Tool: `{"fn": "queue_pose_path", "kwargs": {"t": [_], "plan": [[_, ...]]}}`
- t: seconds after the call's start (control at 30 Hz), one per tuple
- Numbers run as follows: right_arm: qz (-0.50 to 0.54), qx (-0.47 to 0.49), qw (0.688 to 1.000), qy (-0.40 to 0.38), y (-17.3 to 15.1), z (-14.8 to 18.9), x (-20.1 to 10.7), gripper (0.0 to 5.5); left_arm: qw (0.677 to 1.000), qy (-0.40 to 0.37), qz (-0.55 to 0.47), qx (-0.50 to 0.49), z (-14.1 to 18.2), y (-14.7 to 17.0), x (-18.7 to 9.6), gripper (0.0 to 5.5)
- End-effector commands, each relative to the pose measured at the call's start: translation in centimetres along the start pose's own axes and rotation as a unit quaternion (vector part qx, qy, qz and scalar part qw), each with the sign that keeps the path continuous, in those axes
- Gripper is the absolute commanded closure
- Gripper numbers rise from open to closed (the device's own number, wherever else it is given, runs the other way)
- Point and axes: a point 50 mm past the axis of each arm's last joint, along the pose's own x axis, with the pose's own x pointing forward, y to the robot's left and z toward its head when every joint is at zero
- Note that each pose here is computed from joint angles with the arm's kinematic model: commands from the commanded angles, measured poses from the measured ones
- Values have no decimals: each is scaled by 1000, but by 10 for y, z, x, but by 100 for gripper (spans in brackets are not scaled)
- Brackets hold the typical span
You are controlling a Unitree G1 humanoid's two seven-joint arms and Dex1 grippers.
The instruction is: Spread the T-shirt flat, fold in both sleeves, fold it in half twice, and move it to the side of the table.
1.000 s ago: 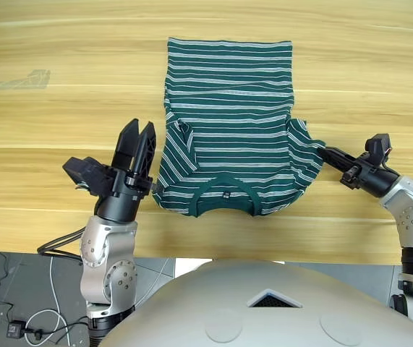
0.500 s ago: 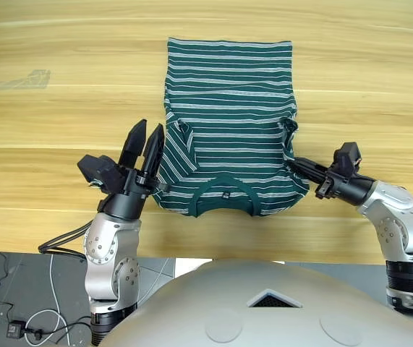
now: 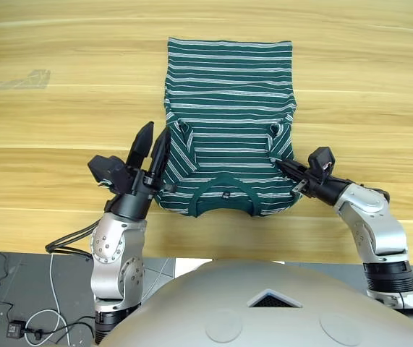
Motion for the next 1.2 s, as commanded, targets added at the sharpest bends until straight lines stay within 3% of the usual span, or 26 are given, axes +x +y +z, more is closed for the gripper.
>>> {"fn": "queue_pose_path", "kwargs": {"t": [0.03, 0.2, 0.37, 0.47, 0.63, 0.77, 0.9, 1.03, 1.2], "plan": [[64, 37, 997, -17, 12, 9, -5, 454, 1000, 0, 4, 8, 0, 1, 0, 395], [131, 27, 991, 2, 29, 4, -12, 378, 1000, 0, -1, 12, -1, 0, 0, 395], [132, 21, 991, 24, 29, -3, -10, 282, 1000, 1, 1, 15, -2, 1, 0, 395], [104, 7, 994, -29, 16, 12, -8, 224, 999, 6, 17, 32, -1, 9, 2, 395], [91, -30, 983, -154, -5, 63, -21, 218, 990, 2, 42, 135, 20, 43, 10, 395], [108, -25, 974, -195, -6, 81, -32, 218, 986, -14, 46, 162, 35, 55, 15, 395], [11, -124, 983, -137, -27, 67, -27, 218, 987, -11, 44, 157, 32, 53, 15, 395], [-92, -362, 926, -57, -48, 49, -17, 218, 988, -11, 47, 146, 30, 52, 14, 395], [-77, -409, 909, -36, -50, 27, -8, 218, 988, -10, 53, 144, 29, 53, 11, 395]]}}
